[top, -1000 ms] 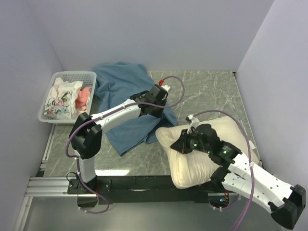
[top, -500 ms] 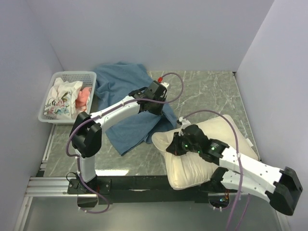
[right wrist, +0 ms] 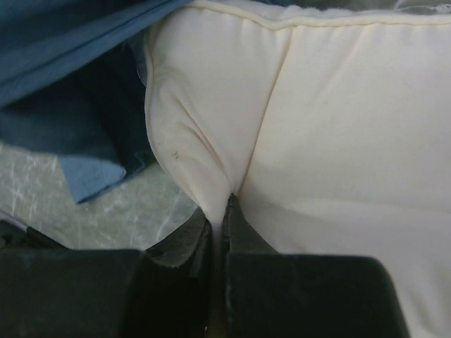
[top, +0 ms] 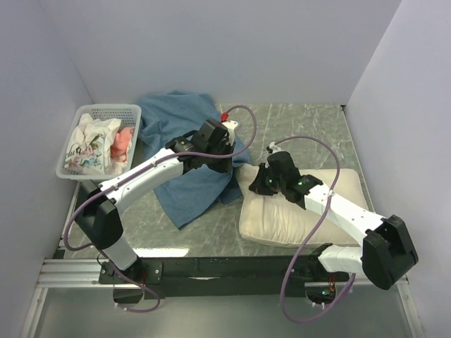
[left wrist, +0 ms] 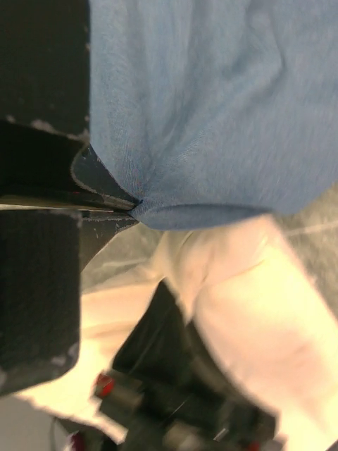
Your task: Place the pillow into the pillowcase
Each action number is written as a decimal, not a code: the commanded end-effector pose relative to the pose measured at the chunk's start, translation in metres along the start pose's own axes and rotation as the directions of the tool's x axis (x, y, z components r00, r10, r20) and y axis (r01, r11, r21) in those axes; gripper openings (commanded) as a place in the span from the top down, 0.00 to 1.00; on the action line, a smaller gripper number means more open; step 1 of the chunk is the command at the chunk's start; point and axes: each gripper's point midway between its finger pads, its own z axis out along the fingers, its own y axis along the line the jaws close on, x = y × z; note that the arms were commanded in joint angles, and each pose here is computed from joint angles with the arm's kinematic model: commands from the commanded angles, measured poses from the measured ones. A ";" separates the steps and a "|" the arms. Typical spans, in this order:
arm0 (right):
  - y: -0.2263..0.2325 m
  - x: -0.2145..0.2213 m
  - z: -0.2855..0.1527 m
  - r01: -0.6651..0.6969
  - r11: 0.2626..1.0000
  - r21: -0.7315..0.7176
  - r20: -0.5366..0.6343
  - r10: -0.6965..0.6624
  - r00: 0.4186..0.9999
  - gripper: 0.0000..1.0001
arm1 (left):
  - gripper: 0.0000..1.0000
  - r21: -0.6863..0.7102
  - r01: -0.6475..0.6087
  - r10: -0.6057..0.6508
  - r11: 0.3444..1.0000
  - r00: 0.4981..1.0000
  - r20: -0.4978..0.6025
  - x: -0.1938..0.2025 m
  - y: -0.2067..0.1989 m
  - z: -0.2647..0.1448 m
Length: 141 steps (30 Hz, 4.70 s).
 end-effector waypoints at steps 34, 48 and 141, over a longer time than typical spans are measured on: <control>0.005 -0.002 -0.033 -0.059 0.990 -0.127 0.102 0.073 0.992 1.00 | 0.91 0.215 -0.036 0.022 0.976 0.998 0.064 -0.042 -0.055 -0.031; 0.030 0.056 -0.041 -0.017 0.985 -0.171 0.029 0.022 0.999 1.00 | 0.90 0.271 -0.013 0.000 0.962 0.999 0.047 -0.050 -0.069 -0.020; 0.048 -0.052 0.015 -0.183 0.898 -0.401 -0.057 0.175 0.983 1.00 | 0.91 -0.105 0.465 -0.374 0.879 0.810 0.451 0.057 0.009 -0.011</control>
